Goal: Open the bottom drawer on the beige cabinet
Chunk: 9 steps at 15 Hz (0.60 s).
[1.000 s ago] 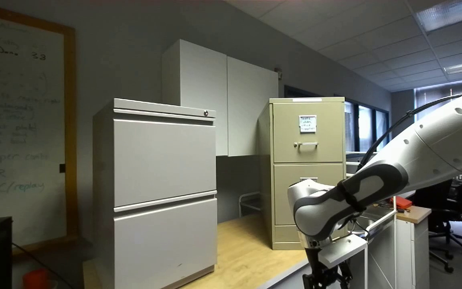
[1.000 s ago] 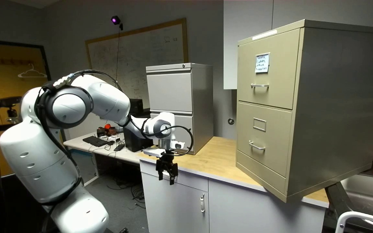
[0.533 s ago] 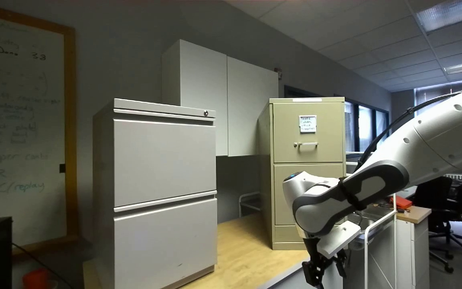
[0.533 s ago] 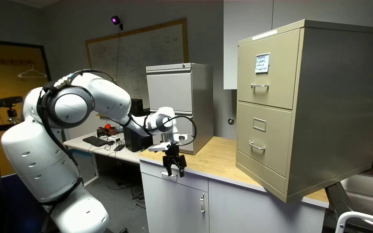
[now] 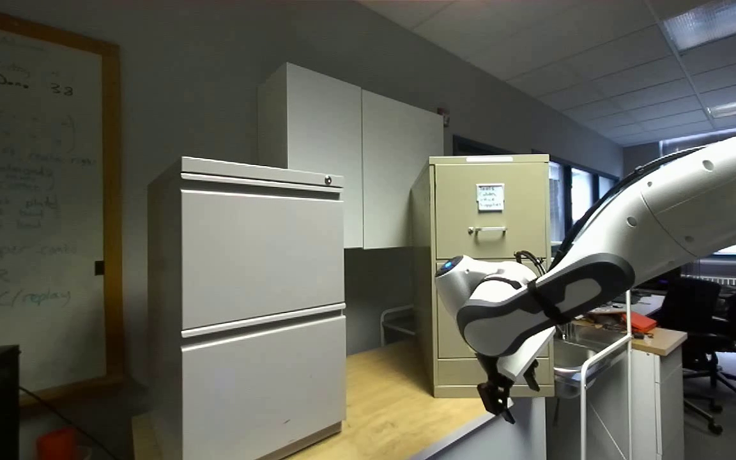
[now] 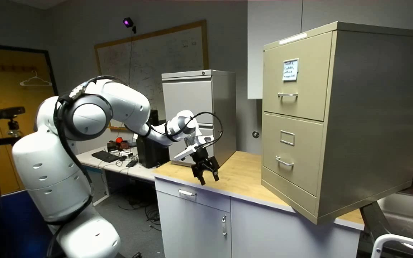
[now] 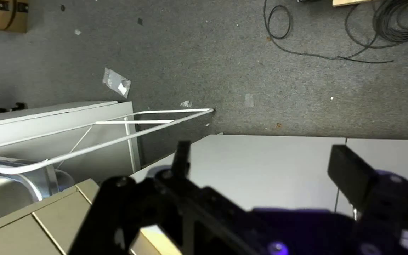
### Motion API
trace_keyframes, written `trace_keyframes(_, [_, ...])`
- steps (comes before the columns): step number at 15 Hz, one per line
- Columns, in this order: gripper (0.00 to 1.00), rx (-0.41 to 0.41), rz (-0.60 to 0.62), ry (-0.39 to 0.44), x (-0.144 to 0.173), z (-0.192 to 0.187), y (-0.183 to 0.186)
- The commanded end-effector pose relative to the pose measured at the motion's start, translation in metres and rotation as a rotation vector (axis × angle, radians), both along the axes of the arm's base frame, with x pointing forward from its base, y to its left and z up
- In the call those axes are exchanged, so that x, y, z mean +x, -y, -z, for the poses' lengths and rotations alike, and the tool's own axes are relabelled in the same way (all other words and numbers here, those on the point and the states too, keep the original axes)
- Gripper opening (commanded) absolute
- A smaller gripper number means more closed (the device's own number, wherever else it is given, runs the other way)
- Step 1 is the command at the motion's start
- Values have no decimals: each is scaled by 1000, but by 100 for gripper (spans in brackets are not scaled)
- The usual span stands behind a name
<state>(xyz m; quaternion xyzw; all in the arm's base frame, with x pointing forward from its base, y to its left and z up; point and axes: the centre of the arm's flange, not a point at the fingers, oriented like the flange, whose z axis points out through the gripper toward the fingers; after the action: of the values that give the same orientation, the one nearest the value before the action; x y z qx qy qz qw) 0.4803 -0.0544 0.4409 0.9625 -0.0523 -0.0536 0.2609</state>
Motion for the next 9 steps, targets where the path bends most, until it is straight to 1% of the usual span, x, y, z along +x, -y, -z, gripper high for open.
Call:
trace_keyframes(1, [100, -43, 20, -22, 26, -7, 14])
trace_keyframes(4, [100, -38, 26, -6, 42, -11, 28])
trace_keyframes(9, [100, -71, 52, 45, 63, -34, 50])
